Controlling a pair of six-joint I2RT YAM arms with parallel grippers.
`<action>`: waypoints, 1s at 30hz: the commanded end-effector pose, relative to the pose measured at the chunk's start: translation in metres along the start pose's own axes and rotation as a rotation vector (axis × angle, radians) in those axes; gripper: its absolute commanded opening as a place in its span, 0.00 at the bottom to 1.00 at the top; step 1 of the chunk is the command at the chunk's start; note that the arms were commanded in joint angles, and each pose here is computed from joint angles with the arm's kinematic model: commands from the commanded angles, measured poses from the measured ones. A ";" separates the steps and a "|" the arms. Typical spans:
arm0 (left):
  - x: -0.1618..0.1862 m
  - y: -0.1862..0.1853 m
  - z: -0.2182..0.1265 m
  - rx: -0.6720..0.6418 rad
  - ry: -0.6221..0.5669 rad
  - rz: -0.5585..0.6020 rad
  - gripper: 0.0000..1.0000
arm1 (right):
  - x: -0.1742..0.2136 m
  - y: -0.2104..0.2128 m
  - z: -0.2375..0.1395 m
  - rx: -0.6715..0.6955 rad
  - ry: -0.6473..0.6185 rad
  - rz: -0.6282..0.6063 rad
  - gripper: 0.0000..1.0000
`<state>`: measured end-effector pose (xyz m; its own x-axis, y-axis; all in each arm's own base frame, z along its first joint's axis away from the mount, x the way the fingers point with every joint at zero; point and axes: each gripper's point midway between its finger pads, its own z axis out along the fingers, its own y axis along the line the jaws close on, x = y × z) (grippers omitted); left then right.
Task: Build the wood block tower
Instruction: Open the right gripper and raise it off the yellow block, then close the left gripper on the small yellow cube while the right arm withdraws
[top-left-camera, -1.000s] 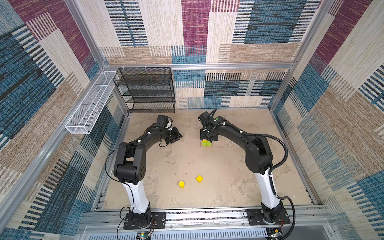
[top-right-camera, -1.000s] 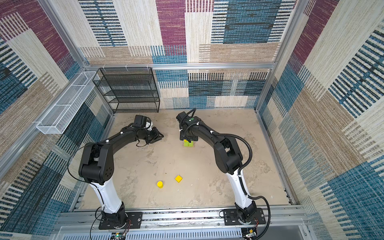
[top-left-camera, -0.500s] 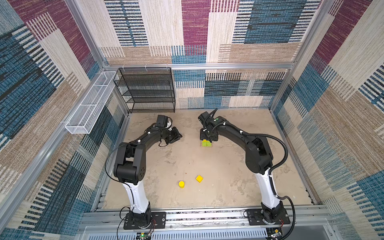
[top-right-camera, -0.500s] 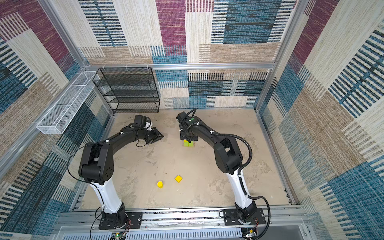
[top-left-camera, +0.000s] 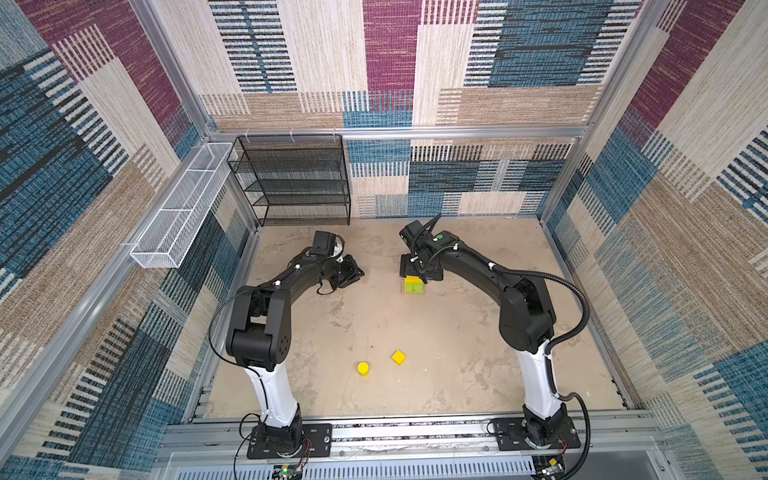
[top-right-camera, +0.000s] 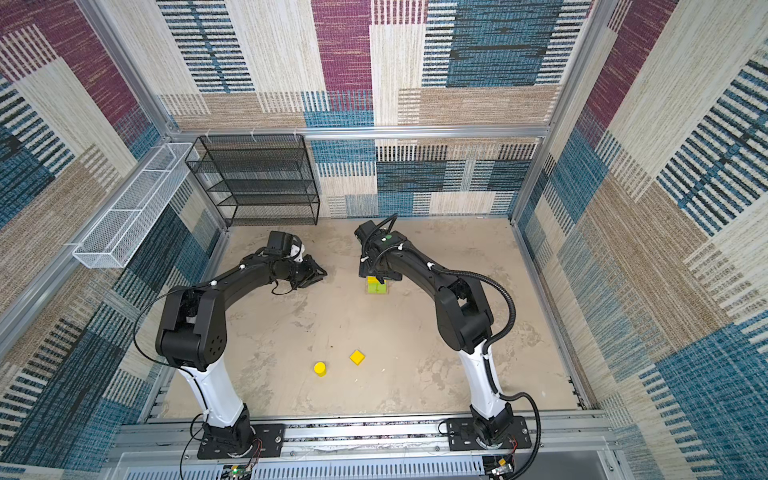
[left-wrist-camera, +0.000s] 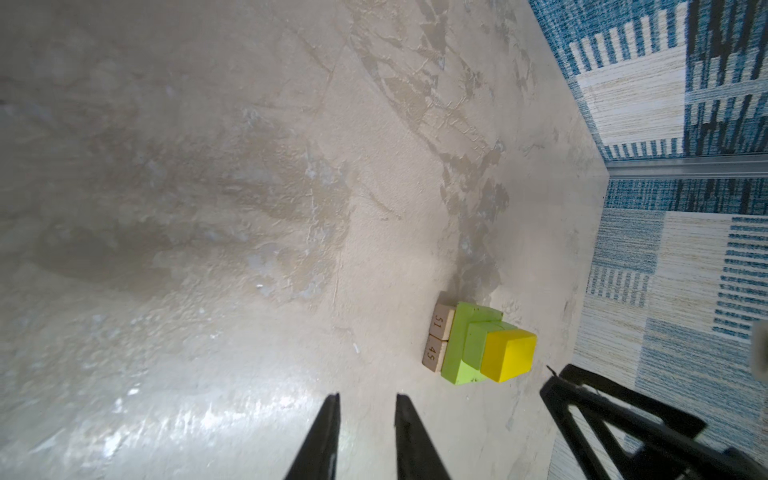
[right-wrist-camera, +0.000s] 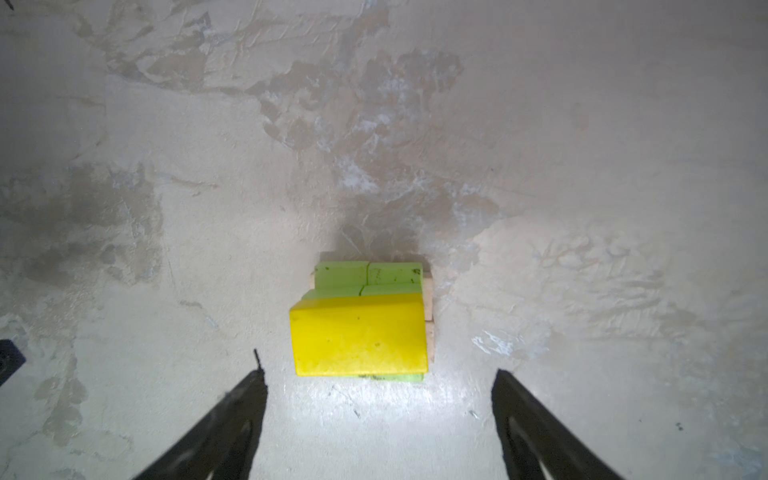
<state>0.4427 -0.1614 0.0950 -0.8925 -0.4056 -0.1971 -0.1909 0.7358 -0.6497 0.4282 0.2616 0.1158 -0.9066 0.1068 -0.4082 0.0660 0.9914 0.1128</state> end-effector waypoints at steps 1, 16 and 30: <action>0.000 -0.004 -0.005 0.012 -0.006 0.037 0.28 | -0.013 0.000 -0.017 -0.021 -0.078 0.016 0.94; 0.061 -0.038 -0.031 -0.138 0.074 0.303 0.28 | -0.042 -0.023 -0.105 -0.238 -0.377 0.025 0.99; 0.170 -0.049 -0.073 -0.362 0.201 0.696 0.42 | -0.081 -0.046 -0.170 -0.465 -0.626 0.022 0.99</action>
<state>0.2882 -0.2452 0.1582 -0.9155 0.1954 -0.3515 0.3001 0.9139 -0.2734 0.4224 0.1844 0.2677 -0.5686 0.2545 -0.7822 -0.1302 0.9111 0.3910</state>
